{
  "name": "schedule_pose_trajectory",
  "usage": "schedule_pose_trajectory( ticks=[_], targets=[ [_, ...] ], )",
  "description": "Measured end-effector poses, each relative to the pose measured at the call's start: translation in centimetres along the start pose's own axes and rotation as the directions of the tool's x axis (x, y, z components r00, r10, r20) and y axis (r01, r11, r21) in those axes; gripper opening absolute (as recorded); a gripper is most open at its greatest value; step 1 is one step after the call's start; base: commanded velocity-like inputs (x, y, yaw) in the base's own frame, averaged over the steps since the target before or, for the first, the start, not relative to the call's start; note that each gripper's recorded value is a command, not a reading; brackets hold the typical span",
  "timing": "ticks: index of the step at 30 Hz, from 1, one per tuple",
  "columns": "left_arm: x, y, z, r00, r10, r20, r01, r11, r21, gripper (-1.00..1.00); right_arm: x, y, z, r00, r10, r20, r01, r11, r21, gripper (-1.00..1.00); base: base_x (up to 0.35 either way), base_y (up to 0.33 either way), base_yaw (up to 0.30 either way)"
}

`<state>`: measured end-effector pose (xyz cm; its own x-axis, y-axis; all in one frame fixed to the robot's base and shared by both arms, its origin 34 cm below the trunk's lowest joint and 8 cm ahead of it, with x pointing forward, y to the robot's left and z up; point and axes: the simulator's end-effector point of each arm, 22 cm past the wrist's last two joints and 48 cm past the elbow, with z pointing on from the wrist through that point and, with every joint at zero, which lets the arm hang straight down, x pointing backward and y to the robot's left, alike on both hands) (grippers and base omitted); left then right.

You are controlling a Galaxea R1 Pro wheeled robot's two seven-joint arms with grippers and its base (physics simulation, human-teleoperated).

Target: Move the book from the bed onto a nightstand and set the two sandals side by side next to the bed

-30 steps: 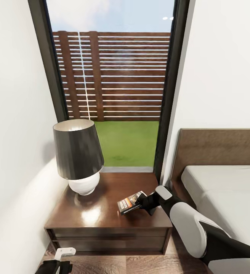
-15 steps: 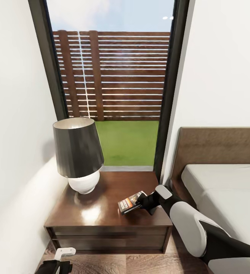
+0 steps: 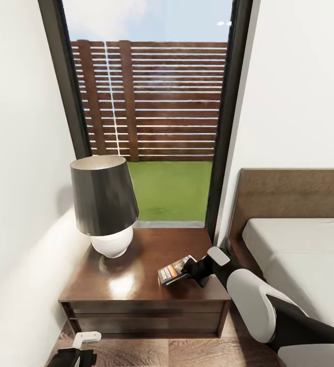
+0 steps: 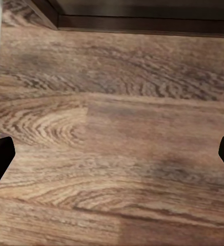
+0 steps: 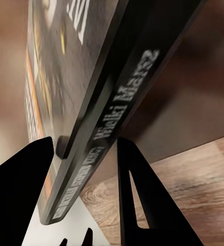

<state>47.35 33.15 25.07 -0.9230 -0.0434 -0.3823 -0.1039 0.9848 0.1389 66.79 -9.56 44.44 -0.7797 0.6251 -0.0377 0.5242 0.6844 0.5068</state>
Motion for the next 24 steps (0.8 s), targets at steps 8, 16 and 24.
schedule_pose_trajectory(
  ticks=[8, 16, 24],
  targets=[
    [0.0, 0.0, 0.0, 1.0, 0.0, 0.0, 0.0, 1.0, 0.0, 1.0, -0.01, 0.01, -0.01, 1.0, -0.001, 0.0, 0.001, 1.0, 0.0, -1.0, 0.0, 0.0, 0.0],
    [0.56, -0.1, 0.72, 1.0, 0.0, 0.0, 0.0, 1.0, 0.0, 1.0, 0.19, -0.2, 0.61, 1.0, 0.021, -0.002, -0.021, 1.0, -0.017, -1.0, 0.0, 0.0, 0.0],
    [0.56, -0.09, 0.72, 1.0, 0.001, 0.0, -0.001, 1.0, 0.0, 1.0, 0.19, -0.21, 0.61, 1.0, 0.021, -0.002, -0.021, 1.0, -0.017, -1.0, 0.0, 0.0, 0.0]
  ],
)
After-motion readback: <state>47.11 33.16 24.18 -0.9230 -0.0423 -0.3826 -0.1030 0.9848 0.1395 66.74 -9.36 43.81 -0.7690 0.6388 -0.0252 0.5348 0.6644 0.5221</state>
